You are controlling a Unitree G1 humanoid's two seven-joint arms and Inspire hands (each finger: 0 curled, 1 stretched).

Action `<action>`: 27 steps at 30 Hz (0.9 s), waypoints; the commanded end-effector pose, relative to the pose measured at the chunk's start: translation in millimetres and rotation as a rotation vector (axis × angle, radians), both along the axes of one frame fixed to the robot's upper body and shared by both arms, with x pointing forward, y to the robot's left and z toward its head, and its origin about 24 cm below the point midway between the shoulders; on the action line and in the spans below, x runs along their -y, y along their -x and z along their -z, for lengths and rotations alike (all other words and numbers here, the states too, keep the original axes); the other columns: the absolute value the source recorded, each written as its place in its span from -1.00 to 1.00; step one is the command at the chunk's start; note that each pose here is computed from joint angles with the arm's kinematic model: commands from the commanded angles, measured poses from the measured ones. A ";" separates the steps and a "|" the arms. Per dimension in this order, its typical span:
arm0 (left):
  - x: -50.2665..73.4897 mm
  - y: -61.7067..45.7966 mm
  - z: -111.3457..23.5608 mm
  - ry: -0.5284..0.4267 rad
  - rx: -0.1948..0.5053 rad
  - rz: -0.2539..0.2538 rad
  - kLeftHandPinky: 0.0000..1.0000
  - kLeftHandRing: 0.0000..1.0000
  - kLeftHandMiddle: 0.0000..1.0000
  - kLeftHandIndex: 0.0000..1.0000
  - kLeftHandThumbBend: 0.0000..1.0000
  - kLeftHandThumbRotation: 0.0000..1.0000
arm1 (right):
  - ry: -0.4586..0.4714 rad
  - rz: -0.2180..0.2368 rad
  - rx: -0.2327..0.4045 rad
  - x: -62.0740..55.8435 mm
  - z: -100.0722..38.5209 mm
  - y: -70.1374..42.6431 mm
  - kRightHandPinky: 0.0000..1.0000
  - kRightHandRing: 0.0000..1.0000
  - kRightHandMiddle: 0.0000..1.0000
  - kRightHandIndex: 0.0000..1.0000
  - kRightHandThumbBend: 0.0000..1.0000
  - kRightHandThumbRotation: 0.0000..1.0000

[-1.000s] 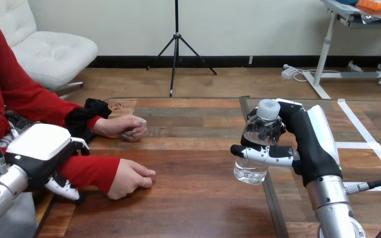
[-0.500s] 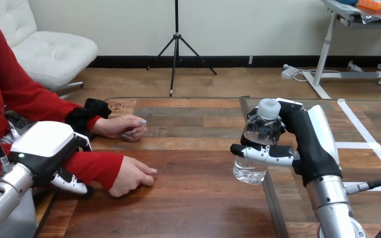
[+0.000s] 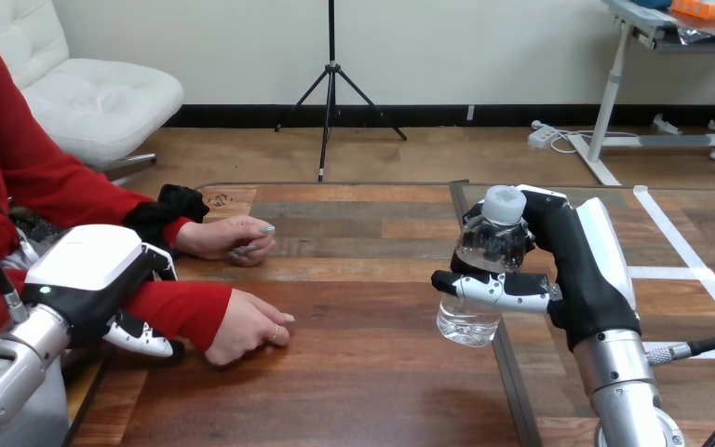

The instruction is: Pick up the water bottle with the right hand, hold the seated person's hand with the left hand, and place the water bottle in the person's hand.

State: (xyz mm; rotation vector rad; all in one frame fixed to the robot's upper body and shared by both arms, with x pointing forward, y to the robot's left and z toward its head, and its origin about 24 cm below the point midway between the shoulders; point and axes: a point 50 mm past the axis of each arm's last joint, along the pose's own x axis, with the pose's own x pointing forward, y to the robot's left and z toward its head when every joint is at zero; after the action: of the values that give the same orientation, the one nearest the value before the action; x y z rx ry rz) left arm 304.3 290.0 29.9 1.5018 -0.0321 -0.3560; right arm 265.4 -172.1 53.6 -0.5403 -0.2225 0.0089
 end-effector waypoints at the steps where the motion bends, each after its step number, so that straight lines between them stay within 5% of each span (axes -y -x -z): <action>1: 19.1 -16.3 -16.2 0.094 0.103 0.033 -0.31 -0.18 -0.04 0.02 0.57 -0.50 | -0.033 -0.025 0.121 -8.2 -28.8 -13.0 -0.33 -0.22 -0.07 0.00 0.64 -1.00; 27: 26.6 -15.7 -13.7 0.169 0.087 0.040 -0.48 -0.32 -0.16 -0.11 0.43 -0.67 | -0.057 -0.043 0.118 -13.9 -31.1 -15.3 -0.33 -0.22 -0.07 0.00 0.63 -1.00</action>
State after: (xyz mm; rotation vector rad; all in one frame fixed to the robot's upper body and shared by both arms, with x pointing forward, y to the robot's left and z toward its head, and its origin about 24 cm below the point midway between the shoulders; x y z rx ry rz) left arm 304.6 278.8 25.6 1.4165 -0.0506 -0.3617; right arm 265.4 -166.6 52.1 -0.5143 -0.2157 0.0238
